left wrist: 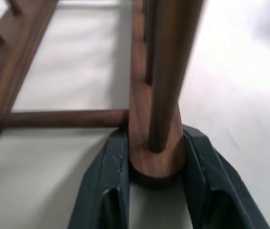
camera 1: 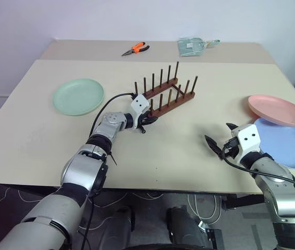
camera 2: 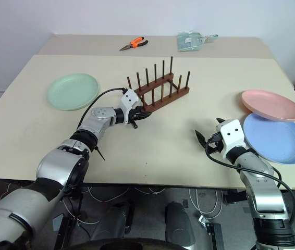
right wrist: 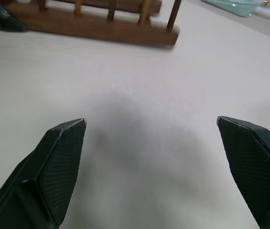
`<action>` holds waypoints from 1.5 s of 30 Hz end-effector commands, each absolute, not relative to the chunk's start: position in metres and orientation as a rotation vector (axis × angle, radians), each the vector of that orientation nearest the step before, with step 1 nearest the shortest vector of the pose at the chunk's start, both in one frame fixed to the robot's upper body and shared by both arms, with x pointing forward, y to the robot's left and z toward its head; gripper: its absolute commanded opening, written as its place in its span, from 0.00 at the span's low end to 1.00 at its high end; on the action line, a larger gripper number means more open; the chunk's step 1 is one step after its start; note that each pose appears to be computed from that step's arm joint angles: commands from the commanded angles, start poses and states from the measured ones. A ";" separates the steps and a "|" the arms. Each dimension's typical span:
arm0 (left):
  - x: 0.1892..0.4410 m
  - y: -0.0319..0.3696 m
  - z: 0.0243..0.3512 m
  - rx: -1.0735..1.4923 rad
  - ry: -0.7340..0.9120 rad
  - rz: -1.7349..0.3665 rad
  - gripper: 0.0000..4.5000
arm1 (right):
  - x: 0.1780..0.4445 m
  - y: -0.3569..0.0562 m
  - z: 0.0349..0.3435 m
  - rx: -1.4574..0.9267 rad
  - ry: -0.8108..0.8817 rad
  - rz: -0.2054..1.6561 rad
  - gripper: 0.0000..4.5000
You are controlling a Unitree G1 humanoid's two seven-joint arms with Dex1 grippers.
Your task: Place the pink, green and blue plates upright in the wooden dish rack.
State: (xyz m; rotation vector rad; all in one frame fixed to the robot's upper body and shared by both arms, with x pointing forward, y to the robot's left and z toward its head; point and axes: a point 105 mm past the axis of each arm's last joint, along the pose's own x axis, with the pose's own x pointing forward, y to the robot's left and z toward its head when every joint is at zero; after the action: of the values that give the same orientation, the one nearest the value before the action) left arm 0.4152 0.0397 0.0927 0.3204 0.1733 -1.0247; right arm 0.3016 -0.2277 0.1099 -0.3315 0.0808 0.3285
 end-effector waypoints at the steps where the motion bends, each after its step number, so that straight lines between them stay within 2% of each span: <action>1: 0.396 0.028 0.088 0.339 0.135 -1.173 0.26 | 0.304 -0.234 0.122 -0.357 0.049 0.305 1.00; 6: 0.366 0.029 0.092 0.417 0.056 -1.388 0.26 | 0.299 -0.251 0.119 -0.379 0.088 0.292 1.00; 9: 0.354 0.037 0.089 0.442 0.092 -1.459 0.26 | 0.294 -0.264 0.118 -0.391 0.116 0.277 1.00; 12: 0.363 0.048 0.082 0.485 0.142 -1.377 0.50 | 0.285 -0.273 0.113 -0.404 0.162 0.289 1.00; 15: 0.373 0.066 0.075 0.539 0.175 -1.271 0.82 | 0.272 -0.282 0.107 -0.420 0.219 0.300 1.00; 16: 0.374 0.071 0.074 0.550 0.185 -1.250 0.82 | 0.269 -0.283 0.106 -0.420 0.232 0.309 1.00; 18: 0.367 0.082 0.072 0.530 0.209 -1.261 0.84 | 0.262 -0.276 0.105 -0.405 0.249 0.363 0.88; 21: 0.352 0.090 0.072 0.484 0.228 -1.298 0.62 | 0.255 -0.254 0.101 -0.382 0.270 0.469 0.59; 24: 0.323 0.086 0.070 0.417 0.280 -1.400 0.27 | 0.255 -0.230 0.091 -0.385 0.286 0.549 0.22; 26: 0.312 0.079 0.068 0.430 0.282 -1.417 0.05 | 0.260 -0.220 0.086 -0.386 0.284 0.558 0.01; 30: 0.315 0.059 0.061 0.408 0.282 -1.322 0.05 | 0.277 -0.206 0.073 -0.412 0.281 0.540 0.01; 32: 0.326 0.050 0.056 0.451 0.252 -1.224 0.05 | 0.290 -0.203 0.065 -0.463 0.287 0.508 0.01; 34: 0.347 0.050 0.047 0.505 0.265 -1.074 0.05 | 0.307 -0.208 0.058 -0.501 0.299 0.434 0.01; 37: 0.371 0.047 0.047 0.470 0.261 -0.921 0.05 | 0.329 -0.212 0.053 -0.540 0.303 0.352 0.01; 41: 0.389 0.046 0.048 0.456 0.254 -0.827 0.05 | 0.349 -0.212 0.056 -0.564 0.274 0.305 0.01; 45: 0.396 0.044 0.050 0.441 0.248 -0.811 0.05 | 0.362 -0.220 0.064 -0.565 0.246 0.258 0.01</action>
State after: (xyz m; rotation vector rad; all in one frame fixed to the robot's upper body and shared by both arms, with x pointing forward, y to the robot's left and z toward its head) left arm 0.3943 0.0257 0.0722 0.4355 0.1594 -0.8668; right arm 0.3614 -0.2063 0.0704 -0.5560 0.2114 0.3031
